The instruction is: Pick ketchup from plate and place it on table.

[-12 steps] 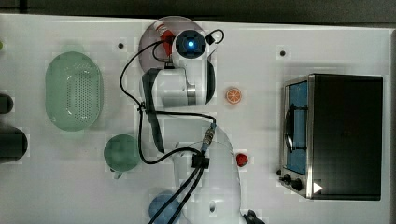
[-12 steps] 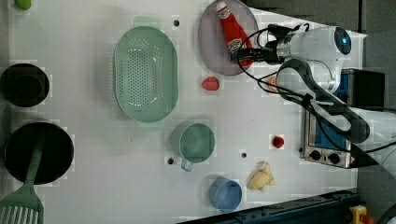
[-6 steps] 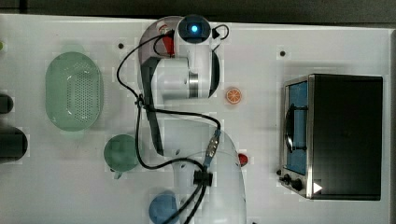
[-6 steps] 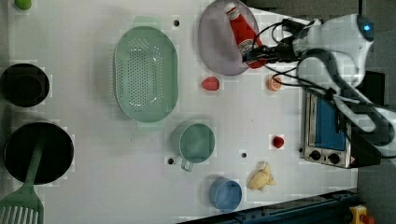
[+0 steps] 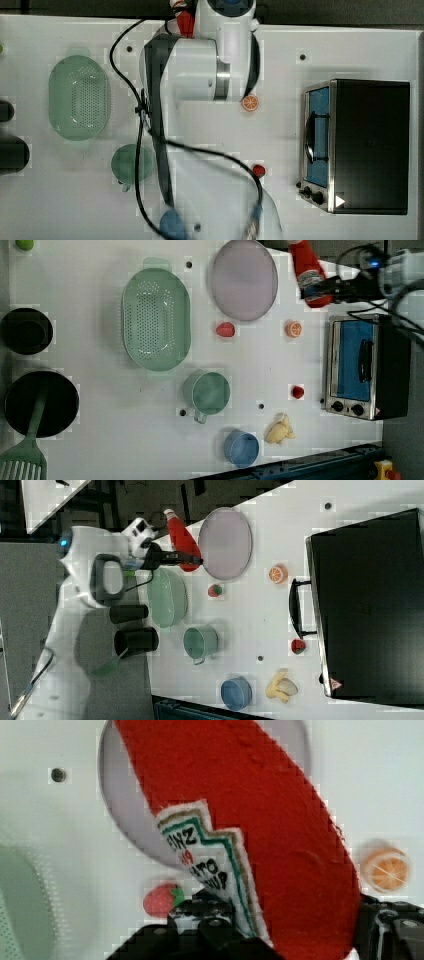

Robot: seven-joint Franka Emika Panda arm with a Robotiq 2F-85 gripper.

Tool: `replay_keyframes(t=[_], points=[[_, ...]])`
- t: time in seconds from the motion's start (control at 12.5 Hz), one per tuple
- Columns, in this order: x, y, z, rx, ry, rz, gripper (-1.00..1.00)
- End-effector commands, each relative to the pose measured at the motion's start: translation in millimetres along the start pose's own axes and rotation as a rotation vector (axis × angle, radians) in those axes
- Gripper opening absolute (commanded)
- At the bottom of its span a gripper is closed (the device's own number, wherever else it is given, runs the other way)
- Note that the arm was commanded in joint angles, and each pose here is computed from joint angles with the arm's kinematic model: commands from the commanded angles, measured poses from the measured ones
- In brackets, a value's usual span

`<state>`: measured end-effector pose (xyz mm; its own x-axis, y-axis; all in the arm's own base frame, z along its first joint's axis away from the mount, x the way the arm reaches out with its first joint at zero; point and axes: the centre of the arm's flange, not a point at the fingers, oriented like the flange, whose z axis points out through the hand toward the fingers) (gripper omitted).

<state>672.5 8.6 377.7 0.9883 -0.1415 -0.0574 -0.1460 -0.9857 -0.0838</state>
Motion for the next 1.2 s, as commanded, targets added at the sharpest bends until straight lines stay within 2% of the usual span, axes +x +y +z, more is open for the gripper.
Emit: replay_keyframes(t=[0.08,0.24,0.48,0.72,1.2], points=[[-24.8,37.2,-54.0,-0.015,0.001,0.128,0.27],[-52.7,46.0,-56.6,-0.032,-0.028,0.179,0.27],[-91.2,54.6,-38.6,-0.052,-0.044,0.268,0.27],[-118.4,62.6,-1.3,-0.054,-0.014,0.283,0.27],[-149.7,75.2,100.6,-0.053,-0.003,0.292,0.27]])
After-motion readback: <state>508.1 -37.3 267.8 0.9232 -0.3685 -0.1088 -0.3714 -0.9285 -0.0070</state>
